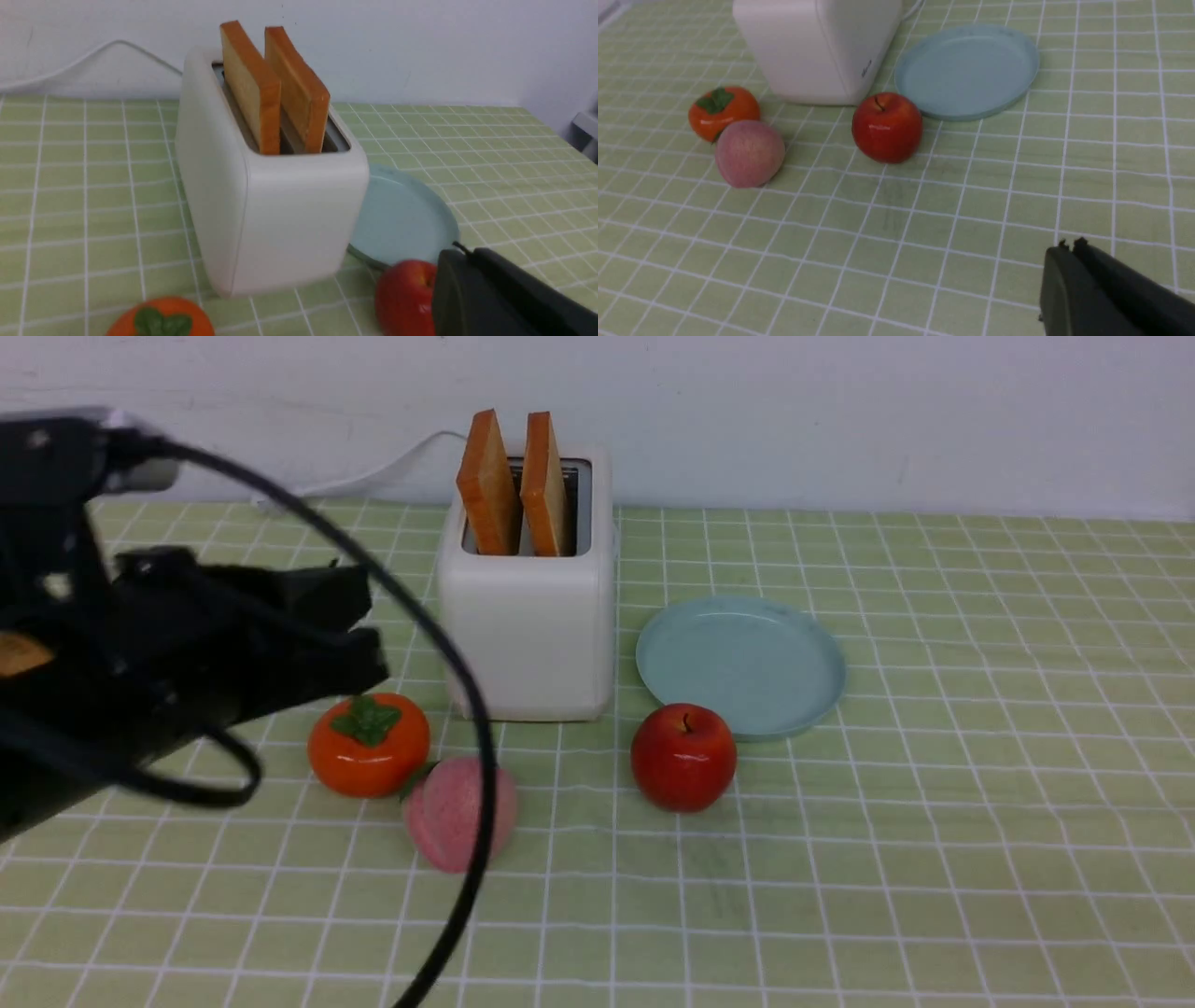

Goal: Take toasted bread from bread machine on green coffee tablecloth place on plate.
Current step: 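Reach for a toast slice standing in the toaster with the left gripper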

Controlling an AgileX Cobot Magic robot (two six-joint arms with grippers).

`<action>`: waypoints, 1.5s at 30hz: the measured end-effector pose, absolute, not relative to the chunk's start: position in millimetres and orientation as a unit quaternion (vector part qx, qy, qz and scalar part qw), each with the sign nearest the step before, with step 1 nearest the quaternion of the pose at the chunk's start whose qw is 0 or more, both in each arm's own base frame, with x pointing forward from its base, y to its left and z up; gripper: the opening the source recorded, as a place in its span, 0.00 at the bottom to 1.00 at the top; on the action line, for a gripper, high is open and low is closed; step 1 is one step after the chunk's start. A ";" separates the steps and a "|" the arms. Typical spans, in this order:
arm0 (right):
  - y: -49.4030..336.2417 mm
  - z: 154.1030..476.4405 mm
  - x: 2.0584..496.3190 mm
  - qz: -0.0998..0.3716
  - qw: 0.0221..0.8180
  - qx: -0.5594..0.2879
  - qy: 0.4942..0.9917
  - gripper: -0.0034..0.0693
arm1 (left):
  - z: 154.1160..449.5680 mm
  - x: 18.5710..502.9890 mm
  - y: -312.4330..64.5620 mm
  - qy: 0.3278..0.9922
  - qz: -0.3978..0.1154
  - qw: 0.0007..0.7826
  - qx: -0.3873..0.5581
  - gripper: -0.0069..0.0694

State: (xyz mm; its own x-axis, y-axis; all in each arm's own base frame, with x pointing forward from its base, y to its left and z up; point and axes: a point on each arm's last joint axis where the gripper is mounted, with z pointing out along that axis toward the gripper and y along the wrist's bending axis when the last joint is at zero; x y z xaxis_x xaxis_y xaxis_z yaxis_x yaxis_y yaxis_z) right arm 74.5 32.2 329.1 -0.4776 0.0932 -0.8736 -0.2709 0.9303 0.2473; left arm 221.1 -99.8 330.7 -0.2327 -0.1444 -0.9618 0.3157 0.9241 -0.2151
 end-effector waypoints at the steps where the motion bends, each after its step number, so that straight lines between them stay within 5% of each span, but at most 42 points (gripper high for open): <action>1: 32.2 329.4 74.7 0.179 0.508 -0.054 0.841 0.05 | 330.7 220.9 -100.2 0.763 -0.187 0.617 0.057 0.07; 9: 32.5 332.1 75.4 0.172 0.509 -0.066 0.840 0.05 | 308.2 299.5 -124.7 0.749 -0.119 0.652 0.009 0.19; 15: 32.3 332.1 75.4 0.167 0.511 -0.072 0.840 0.05 | 291.6 337.2 -139.3 0.737 -0.104 0.668 -0.006 0.54; 20: 32.2 332.1 75.5 0.166 0.511 -0.074 0.840 0.05 | 287.0 355.7 -151.2 0.729 -0.105 0.676 0.012 0.65; 37: 36.0 335.4 75.6 0.182 0.521 -0.088 0.829 0.05 | 271.4 397.7 -169.9 0.728 -0.109 0.677 -0.011 0.55; 45: 47.3 354.3 75.8 0.199 0.609 -0.183 0.745 0.05 | 271.4 397.8 -169.0 0.728 -0.096 0.679 -0.005 0.54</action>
